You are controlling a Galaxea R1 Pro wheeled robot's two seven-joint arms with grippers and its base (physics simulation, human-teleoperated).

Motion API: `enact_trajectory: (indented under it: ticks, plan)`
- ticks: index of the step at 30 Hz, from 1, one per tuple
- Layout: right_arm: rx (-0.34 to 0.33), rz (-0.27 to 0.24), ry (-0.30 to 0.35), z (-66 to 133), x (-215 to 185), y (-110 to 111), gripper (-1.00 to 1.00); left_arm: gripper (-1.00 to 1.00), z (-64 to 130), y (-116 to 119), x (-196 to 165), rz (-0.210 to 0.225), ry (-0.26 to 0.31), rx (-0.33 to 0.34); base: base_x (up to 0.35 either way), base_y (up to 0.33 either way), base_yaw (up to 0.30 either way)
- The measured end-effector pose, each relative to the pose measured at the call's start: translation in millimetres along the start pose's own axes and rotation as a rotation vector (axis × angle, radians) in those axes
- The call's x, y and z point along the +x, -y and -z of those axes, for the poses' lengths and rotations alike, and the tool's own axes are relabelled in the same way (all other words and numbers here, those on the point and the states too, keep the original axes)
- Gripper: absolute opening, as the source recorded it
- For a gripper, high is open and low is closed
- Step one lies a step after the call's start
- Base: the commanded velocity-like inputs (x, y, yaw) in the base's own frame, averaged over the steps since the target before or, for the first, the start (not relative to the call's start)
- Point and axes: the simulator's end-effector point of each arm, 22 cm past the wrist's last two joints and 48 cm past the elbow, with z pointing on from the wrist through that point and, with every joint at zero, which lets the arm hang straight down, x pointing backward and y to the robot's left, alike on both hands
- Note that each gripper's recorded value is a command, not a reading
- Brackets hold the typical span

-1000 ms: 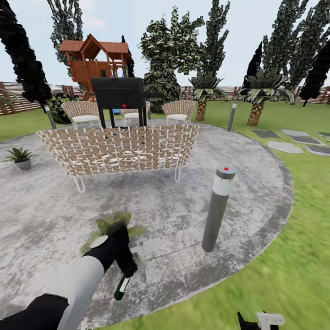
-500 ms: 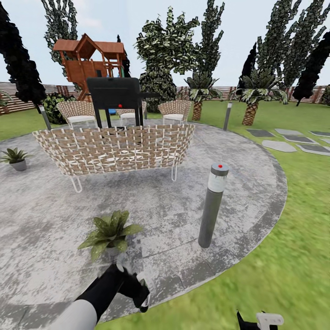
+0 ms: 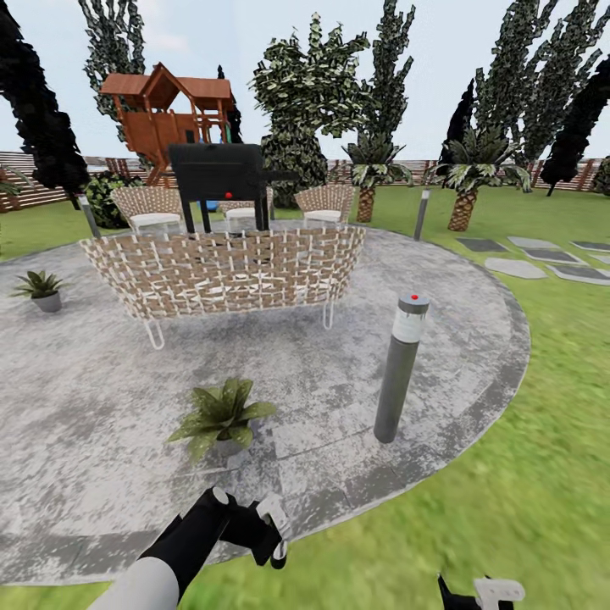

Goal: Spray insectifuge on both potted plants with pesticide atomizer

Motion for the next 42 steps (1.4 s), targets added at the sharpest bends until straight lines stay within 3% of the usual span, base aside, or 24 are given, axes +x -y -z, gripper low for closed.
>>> enact_trajectory:
  ticks: [16,18,20,22,24,26,27,28,29,31,33,35,40,41,42]
  plan:
    - [0.003,0.001,0.002,-0.2,-1,2,1.00,-1.00,-0.1,-2,3,0.005,-0.004,-0.007,-0.273,0.219,-0.057]
    - [-0.013,0.036,0.017,-2.8,-9,1,1.00,-1.00,1.8,-9,9,0.023,-0.006,-0.022,-0.261,0.222,0.000]
    - [-0.086,0.161,0.043,-9.3,-25,-13,1.00,-1.00,7.4,-20,16,0.046,-0.004,-0.044,-0.204,0.183,0.000]
    - [-0.189,0.306,0.091,-20.8,-52,-45,1.00,-1.00,12.3,-28,19,0.049,-0.003,-0.062,-0.100,0.094,0.000]
    - [-0.301,0.389,0.163,-36.8,-95,-98,1.00,-1.00,18.5,-39,21,0.042,-0.011,-0.082,-0.025,0.024,0.000]
    - [-0.468,0.460,0.142,-46.8,-120,-146,1.00,-1.00,27.1,-52,28,0.037,-0.025,-0.103,-0.005,0.005,0.000]
    - [-0.535,0.473,0.110,-49.4,-128,-162,1.00,-1.00,30.1,-56,33,0.032,-0.035,-0.109,0.000,0.000,0.000]
    - [-0.667,0.487,0.076,-45.4,-144,-195,1.00,-1.00,33.7,-62,57,-0.028,-0.121,-0.120,0.000,0.000,0.000]
    - [-0.699,0.487,0.077,-42.6,-148,-206,1.00,-1.00,33.4,-60,61,-0.044,-0.142,-0.114,0.000,0.000,0.000]
    - [-0.769,0.483,0.079,-33.0,-151,-232,1.00,-1.00,31.5,-42,72,-0.089,-0.206,-0.036,0.000,0.000,0.000]
    - [-0.802,0.480,0.083,-28.1,-153,-246,1.00,-1.00,33.3,-24,83,-0.108,-0.257,0.048,0.000,0.000,0.000]
    - [-0.853,0.484,0.075,-20.3,-150,-255,1.00,-1.00,35.6,-20,89,-0.107,-0.281,0.066,0.000,0.000,0.000]
    - [-0.989,0.555,0.080,0.9,-154,-275,1.00,-1.00,41.1,-23,103,-0.038,-0.337,0.057,0.000,0.000,0.000]
    - [-1.019,0.595,0.077,5.8,-151,-282,-1.00,-1.00,41.8,-23,104,-0.034,-0.342,0.055,0.000,0.000,0.000]
    - [-1.050,0.643,0.072,11.3,-146,-290,-1.00,-1.00,42.3,-24,105,-0.032,-0.346,0.054,0.000,0.000,0.000]
